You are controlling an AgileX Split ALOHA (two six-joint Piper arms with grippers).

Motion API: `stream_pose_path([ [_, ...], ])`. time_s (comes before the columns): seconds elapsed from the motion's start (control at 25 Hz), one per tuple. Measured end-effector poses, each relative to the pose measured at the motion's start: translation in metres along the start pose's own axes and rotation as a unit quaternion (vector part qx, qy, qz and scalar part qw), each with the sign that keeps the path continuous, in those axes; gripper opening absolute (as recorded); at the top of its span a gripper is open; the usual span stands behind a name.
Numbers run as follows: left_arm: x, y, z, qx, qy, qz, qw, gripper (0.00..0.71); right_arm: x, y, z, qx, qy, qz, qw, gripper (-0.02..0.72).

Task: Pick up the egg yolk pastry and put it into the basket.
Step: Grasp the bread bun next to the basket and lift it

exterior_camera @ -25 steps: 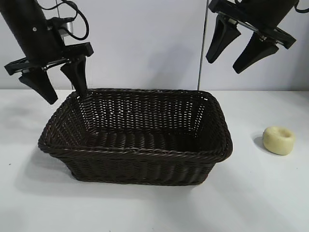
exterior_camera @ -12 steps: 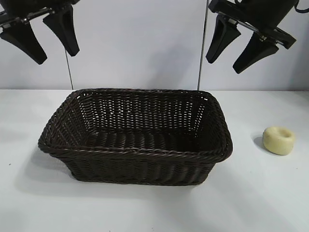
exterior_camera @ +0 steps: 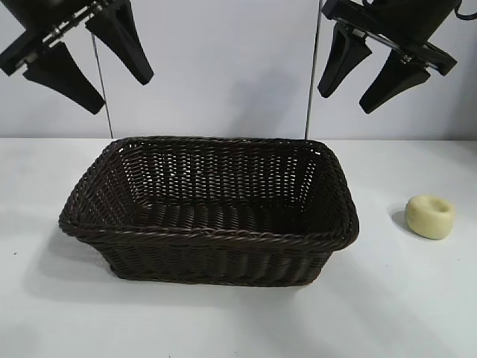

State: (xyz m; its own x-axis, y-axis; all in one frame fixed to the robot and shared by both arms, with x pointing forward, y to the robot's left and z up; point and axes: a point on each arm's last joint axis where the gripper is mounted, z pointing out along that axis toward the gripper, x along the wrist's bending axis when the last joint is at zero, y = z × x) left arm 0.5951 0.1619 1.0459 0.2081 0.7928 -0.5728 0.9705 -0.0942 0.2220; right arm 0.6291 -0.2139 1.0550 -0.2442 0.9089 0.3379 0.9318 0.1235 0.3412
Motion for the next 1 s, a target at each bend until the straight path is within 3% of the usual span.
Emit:
stream_pose_path([
  [0.44,0.000,0.001,0.000,-0.006,0.001,0.001,1.000,0.497,-0.001,0.000,0.000,0.002,-0.004,-0.002,1.000,0.465],
  [0.6,0.000,0.001,0.000,-0.006,0.001,0.001,1.000,0.497,-0.012,-0.002,-0.002,0.013,-0.034,-0.004,0.999,0.465],
  [0.84,0.000,0.001,0.000,-0.006,0.001,0.001,1.000,0.497,-0.060,-0.009,-0.019,0.030,-0.090,0.039,0.995,0.465],
  [1.0,0.000,0.001,0.000,-0.006,0.001,0.001,1.000,0.497,-0.090,-0.016,-0.032,0.040,-0.110,0.078,0.990,0.465],
])
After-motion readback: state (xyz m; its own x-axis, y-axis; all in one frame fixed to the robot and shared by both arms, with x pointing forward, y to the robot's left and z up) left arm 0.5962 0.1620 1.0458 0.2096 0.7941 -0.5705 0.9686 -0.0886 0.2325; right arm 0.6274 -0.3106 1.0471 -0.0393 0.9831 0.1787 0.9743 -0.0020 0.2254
